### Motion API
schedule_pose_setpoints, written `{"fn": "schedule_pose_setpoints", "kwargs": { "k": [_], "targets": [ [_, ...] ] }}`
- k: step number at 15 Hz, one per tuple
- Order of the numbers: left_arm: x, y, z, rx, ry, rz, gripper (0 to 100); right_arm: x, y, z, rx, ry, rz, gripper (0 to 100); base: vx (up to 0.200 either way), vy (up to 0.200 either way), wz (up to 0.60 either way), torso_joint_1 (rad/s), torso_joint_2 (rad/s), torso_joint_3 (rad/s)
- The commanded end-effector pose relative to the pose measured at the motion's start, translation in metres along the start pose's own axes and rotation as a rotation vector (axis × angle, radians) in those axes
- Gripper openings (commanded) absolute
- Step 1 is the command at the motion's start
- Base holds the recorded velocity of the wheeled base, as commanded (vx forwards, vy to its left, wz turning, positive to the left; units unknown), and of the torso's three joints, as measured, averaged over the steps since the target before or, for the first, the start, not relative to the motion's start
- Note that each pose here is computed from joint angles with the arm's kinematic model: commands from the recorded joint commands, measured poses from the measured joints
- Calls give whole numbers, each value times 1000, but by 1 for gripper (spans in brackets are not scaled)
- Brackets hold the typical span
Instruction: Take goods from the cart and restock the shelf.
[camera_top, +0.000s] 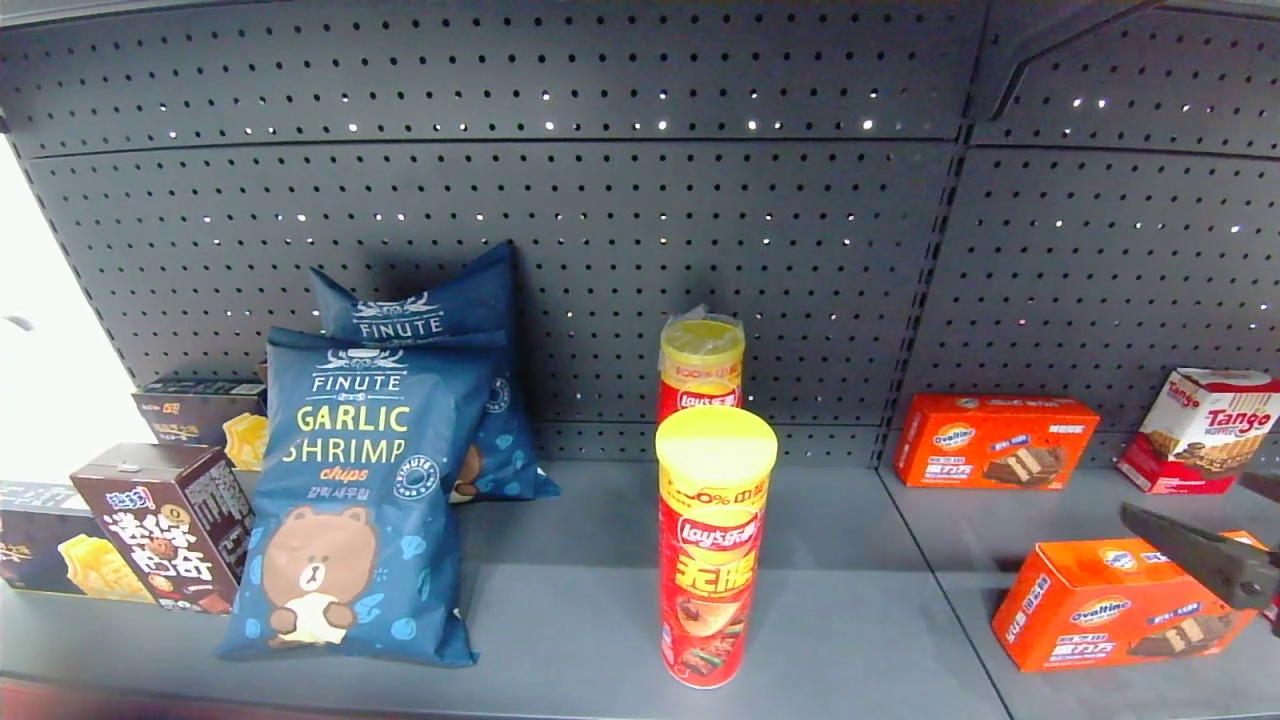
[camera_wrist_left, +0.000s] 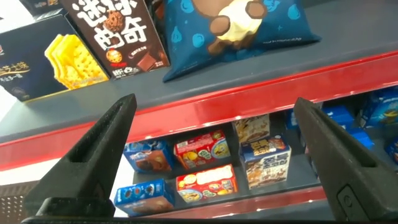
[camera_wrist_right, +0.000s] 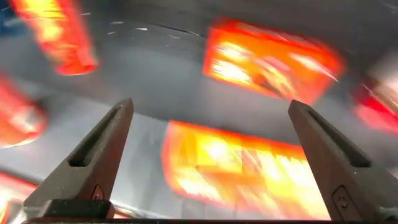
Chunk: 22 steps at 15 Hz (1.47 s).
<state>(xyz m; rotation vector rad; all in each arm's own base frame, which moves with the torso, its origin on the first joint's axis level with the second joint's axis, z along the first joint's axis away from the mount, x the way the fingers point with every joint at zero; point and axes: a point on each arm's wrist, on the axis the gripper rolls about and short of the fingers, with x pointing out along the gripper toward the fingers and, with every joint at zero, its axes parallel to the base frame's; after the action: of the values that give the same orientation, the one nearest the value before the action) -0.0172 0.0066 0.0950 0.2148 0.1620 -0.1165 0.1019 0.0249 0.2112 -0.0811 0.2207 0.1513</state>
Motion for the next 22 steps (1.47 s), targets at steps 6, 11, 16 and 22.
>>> {"fn": "schedule_pose_setpoints", "kwargs": {
  "k": [6,11,16,22],
  "targets": [
    [-2,-1,-6,-11,-18,48,100,-73,-12,-80,113,-148,-357,100,0,0,0,0,0,0],
    [-2,-1,-6,-14,-18,48,100,-96,3,-143,129,-163,-555,100,0,0,0,0,0,0],
    [-2,-1,-6,-10,-17,60,100,-89,5,-151,78,-154,-427,100,0,0,0,0,0,0],
    [-2,0,-6,-11,-13,78,100,-87,4,-157,188,-137,-488,100,0,0,0,0,0,0]
  ]
}}
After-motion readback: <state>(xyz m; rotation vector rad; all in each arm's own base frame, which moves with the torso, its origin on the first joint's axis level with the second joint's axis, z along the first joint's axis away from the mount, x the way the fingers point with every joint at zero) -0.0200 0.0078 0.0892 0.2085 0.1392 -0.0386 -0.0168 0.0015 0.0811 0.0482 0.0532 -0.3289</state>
